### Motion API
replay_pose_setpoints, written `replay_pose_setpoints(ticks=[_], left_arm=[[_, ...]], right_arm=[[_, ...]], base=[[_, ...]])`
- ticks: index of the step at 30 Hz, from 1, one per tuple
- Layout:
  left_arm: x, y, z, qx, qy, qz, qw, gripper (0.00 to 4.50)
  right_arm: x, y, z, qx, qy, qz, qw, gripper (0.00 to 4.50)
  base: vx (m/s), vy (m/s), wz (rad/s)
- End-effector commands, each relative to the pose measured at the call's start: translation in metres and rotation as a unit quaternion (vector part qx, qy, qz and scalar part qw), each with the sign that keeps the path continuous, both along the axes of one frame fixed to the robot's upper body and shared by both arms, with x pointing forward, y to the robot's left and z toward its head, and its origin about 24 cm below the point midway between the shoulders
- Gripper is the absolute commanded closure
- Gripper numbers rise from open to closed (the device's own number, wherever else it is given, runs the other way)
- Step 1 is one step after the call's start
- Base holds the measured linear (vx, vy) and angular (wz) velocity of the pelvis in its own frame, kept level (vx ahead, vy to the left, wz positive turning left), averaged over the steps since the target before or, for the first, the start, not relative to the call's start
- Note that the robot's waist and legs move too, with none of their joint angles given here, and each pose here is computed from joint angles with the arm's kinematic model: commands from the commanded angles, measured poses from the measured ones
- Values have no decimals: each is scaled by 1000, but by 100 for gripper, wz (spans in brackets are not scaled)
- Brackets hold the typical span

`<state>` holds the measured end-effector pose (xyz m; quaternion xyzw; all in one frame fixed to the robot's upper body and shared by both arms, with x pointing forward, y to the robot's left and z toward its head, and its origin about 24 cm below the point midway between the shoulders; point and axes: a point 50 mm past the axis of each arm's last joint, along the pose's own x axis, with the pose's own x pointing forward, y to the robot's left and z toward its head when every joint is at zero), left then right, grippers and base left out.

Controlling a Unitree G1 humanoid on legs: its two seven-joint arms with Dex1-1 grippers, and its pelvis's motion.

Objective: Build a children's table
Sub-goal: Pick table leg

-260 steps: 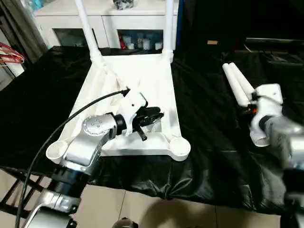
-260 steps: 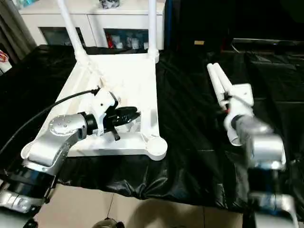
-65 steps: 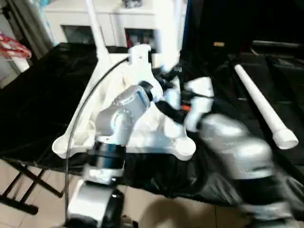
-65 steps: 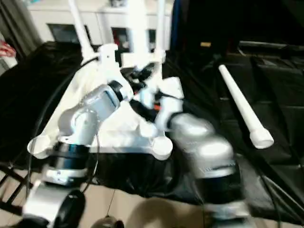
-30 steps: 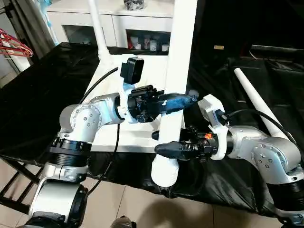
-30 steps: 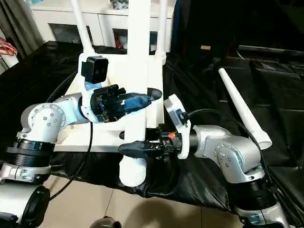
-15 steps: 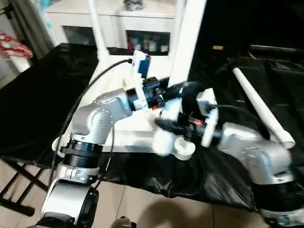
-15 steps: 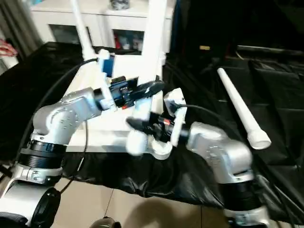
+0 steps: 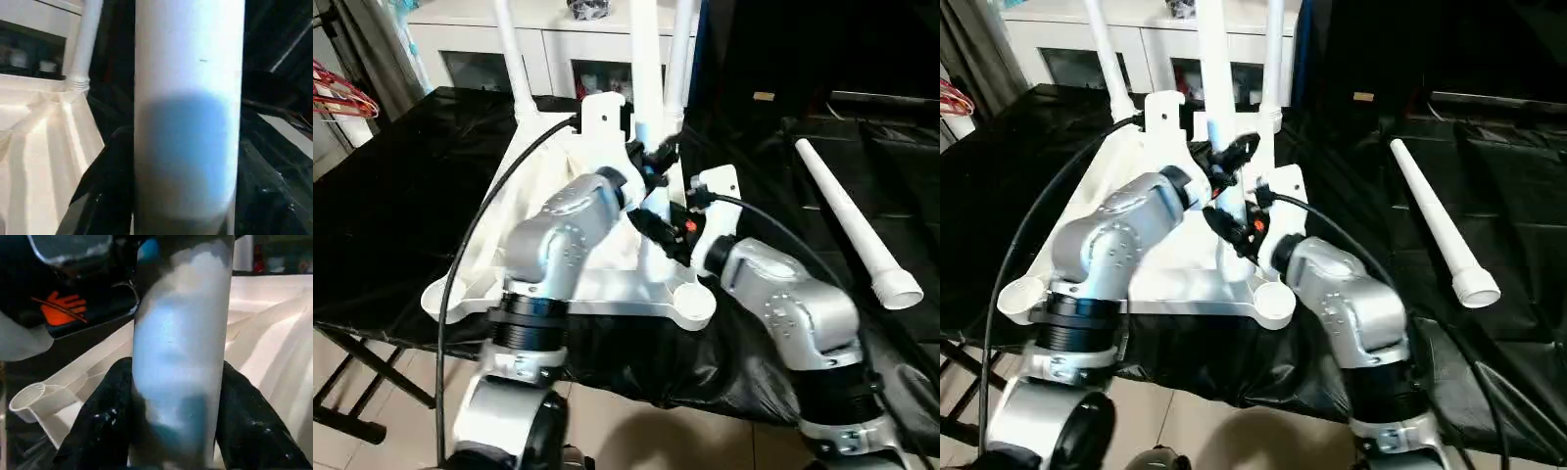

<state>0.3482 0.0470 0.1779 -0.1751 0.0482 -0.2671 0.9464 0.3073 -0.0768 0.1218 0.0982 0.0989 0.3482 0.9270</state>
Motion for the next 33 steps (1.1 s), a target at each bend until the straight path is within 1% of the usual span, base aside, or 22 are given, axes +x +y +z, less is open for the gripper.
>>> replay_pose_setpoints(ticks=[1, 3, 5, 6, 7, 9, 11, 12, 13, 15, 17, 23, 26, 33], left_arm=[[1, 2, 0, 5, 1, 13, 1000, 243], [0, 0, 1, 0, -4, 9, 1000, 259], [0, -1, 1, 0, -11, -1, 1000, 260], [0, 0, 1, 2, -13, -3, 1000, 261], [0, 0, 1, 0, -13, -9, 1000, 262], [-1, 1, 1, -3, -15, -17, 1000, 262], [-1, 2, 3, -2, -20, -28, 999, 262], [-1, 2, 3, -1, -22, -31, 999, 262], [-2, 3, 4, 3, -27, -41, 999, 262], [-2, 3, 5, 6, -31, -48, 998, 262], [-3, 3, 6, 9, -36, -54, 998, 262], [-8, -1, 10, 8, -54, -85, 995, 262], [-9, -3, 10, 7, -56, -93, 994, 262], [-17, -9, 11, 7, -68, -134, 989, 262]], right_arm=[[0, 5, 16, 7, -40, 4, 999, 264], [0, 3, 16, -6, -45, -3, 999, 264], [0, 0, 14, 2, -39, 5, 999, 264], [0, -2, 13, 4, -37, 8, 999, 208], [0, -4, 12, 4, -35, 9, 999, 194], [1, -8, 11, 8, -27, 15, 999, 175], [1, -14, 10, 7, -23, 27, 999, 175], [1, -16, 10, 6, -23, 32, 999, 152], [1, -20, 10, 4, -18, 46, 999, 148], [1, -23, 10, 3, -14, 58, 998, 137], [0, -28, 9, -3, -7, 77, 997, 113], [1, -39, 8, -12, 23, 130, 991, 106], [1, -40, 8, -11, 26, 138, 990, 106], [2, -40, 7, -10, 40, 178, 983, 106]], base=[[0, 0, 0], [0, 0, 0], [0, 0, 0], [0, 0, 0], [0, 0, 0], [0, 0, 0], [0, 0, 0], [0, 0, 0], [0, 0, 0], [0, 0, 0], [0, 0, 0], [0, 0, 0], [0, 0, 0], [0, 0, 0]])
